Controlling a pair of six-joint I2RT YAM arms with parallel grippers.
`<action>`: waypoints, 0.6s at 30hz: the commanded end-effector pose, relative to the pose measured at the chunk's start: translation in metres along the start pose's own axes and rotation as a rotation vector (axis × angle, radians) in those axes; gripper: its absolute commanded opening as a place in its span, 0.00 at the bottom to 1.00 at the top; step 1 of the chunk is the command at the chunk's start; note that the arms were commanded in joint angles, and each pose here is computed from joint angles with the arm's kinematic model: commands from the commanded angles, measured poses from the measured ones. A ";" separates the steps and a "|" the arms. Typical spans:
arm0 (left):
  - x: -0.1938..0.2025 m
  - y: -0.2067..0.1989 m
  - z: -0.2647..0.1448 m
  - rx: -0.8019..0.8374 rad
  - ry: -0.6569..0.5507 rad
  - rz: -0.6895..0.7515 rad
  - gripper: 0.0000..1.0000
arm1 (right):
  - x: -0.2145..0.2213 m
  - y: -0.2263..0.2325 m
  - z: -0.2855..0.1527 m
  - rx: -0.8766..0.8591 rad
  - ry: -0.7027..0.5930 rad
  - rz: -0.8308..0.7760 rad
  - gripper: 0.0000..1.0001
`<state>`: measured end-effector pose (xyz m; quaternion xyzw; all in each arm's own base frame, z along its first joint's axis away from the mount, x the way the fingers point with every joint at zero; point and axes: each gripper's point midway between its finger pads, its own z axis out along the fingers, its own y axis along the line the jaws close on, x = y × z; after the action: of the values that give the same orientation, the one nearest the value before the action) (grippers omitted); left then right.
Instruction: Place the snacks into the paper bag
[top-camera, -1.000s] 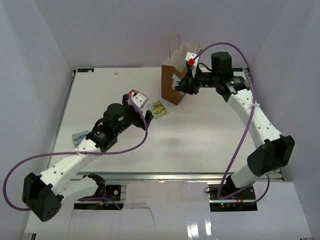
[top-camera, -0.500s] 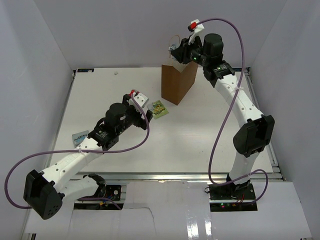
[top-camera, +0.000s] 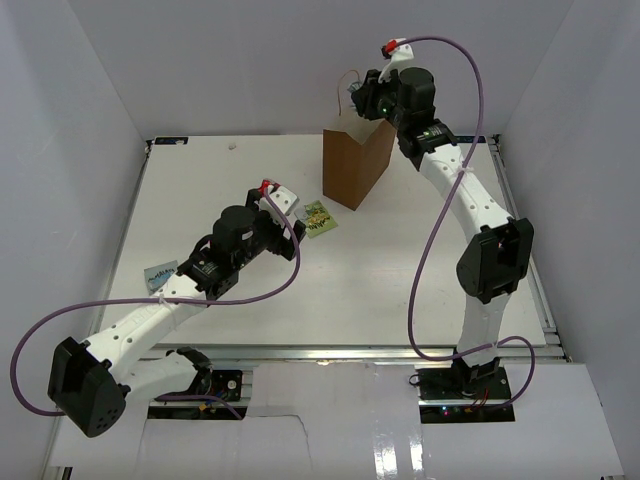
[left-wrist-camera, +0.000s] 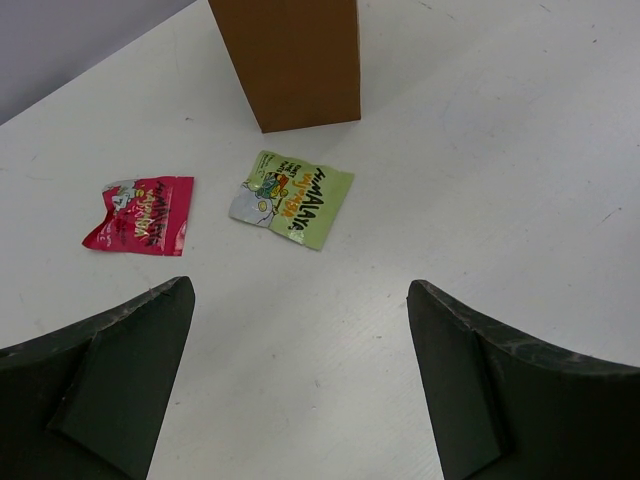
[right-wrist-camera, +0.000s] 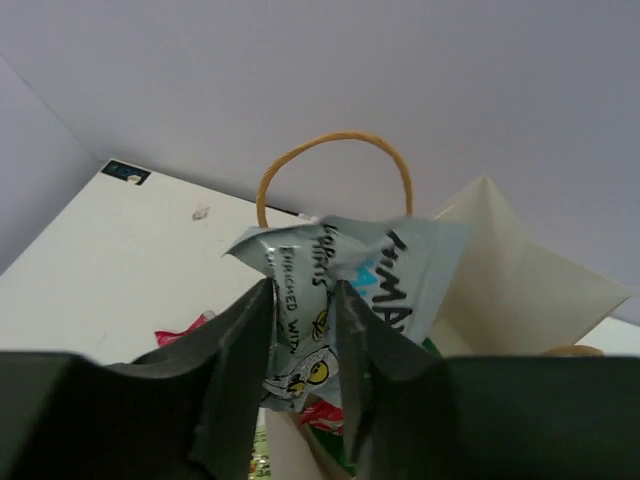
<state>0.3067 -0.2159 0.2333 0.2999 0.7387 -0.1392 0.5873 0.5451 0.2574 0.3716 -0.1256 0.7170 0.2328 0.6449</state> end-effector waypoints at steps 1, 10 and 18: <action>-0.016 0.005 -0.002 -0.018 -0.032 0.006 0.98 | -0.036 -0.004 -0.002 0.041 -0.115 -0.050 0.42; -0.010 0.010 0.004 -0.061 -0.024 -0.036 0.98 | -0.061 0.015 -0.032 -0.036 -0.153 -0.117 0.68; -0.006 0.013 0.011 -0.071 -0.007 -0.140 0.98 | -0.049 0.106 -0.156 -0.589 -0.124 -0.506 0.85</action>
<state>0.3191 -0.2107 0.2208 0.2540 0.7639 -0.1321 0.5783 0.4521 0.2598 0.4006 -0.3213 0.6496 0.2437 0.6445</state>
